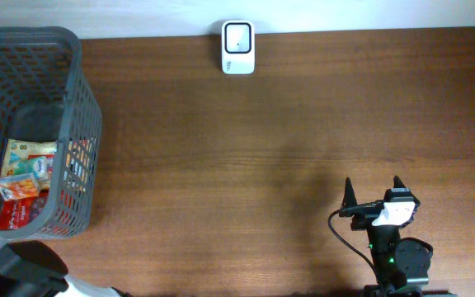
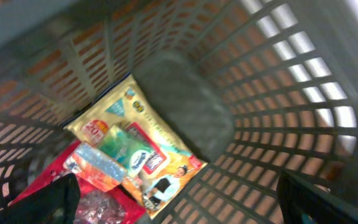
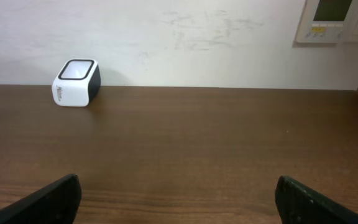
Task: Scan the item barcode
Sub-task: 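Reach the left gripper into the basket and grasp the orange tissue box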
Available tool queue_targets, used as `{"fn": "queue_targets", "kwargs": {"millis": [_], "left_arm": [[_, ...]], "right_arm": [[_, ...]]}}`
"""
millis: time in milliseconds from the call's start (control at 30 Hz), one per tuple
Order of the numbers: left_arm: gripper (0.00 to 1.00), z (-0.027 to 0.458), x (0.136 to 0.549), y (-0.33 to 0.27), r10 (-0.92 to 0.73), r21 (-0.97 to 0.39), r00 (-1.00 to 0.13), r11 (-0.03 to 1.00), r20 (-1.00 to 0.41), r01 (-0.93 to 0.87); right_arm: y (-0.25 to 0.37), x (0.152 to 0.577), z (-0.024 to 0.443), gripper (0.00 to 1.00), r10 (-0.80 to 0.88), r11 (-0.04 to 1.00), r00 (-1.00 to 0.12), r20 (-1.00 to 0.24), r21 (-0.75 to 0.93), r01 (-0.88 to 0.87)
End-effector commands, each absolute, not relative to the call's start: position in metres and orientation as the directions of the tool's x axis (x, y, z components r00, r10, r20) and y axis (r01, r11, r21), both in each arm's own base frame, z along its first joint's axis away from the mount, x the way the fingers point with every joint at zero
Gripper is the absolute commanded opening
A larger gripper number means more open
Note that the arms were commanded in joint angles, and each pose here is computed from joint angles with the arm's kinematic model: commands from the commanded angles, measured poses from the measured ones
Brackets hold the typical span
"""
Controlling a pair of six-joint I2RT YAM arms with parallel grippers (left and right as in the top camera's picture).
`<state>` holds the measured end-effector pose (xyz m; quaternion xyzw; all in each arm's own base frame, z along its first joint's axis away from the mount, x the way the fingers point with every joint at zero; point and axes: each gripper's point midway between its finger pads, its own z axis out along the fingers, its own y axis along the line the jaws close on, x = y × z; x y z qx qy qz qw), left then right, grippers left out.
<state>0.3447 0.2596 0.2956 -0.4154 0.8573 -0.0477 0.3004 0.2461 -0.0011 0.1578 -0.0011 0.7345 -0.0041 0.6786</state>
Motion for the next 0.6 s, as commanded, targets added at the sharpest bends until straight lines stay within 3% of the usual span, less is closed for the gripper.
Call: {"fn": "queue_targets", "kwargs": {"millis": [0, 133, 333, 367, 467, 567], "left_arm": [[0.99, 0.265, 0.327, 0.263, -0.764, -0.114, -0.497, 0.584, -0.412, -0.804], [0.99, 0.230, 0.310, 0.264, -0.811, 0.088, -0.427, 0.429, -0.400, -0.899], [0.99, 0.146, 0.311, 0.255, -0.827, 0.124, -0.460, 0.445, -0.323, -0.887], [0.98, 0.137, 0.313, 0.256, -0.826, 0.120, -0.458, 0.444, -0.330, -0.888], [0.75, 0.123, 0.322, 0.261, -0.819, 0.095, -0.445, 0.442, -0.364, -0.892], [0.74, 0.108, 0.318, 0.258, -0.824, 0.102, -0.447, 0.440, -0.349, -0.892]], "right_arm": [[-0.003, 0.246, 0.155, 0.99, -0.007, 1.000, -0.083, -0.997, -0.008, 0.015], [-0.003, 0.246, 0.155, 0.98, -0.007, 1.000, -0.083, -0.996, -0.008, 0.015], [-0.003, 0.246, 0.155, 0.99, -0.007, 1.000, -0.083, -0.997, -0.008, 0.015], [-0.003, 0.246, 0.155, 0.99, -0.007, 1.000, -0.083, -0.997, -0.008, 0.015], [-0.003, 0.246, 0.155, 0.98, -0.007, 1.000, -0.083, -0.997, -0.008, 0.015], [-0.003, 0.246, 0.155, 0.98, -0.007, 1.000, -0.083, -0.997, -0.008, 0.015]]}}
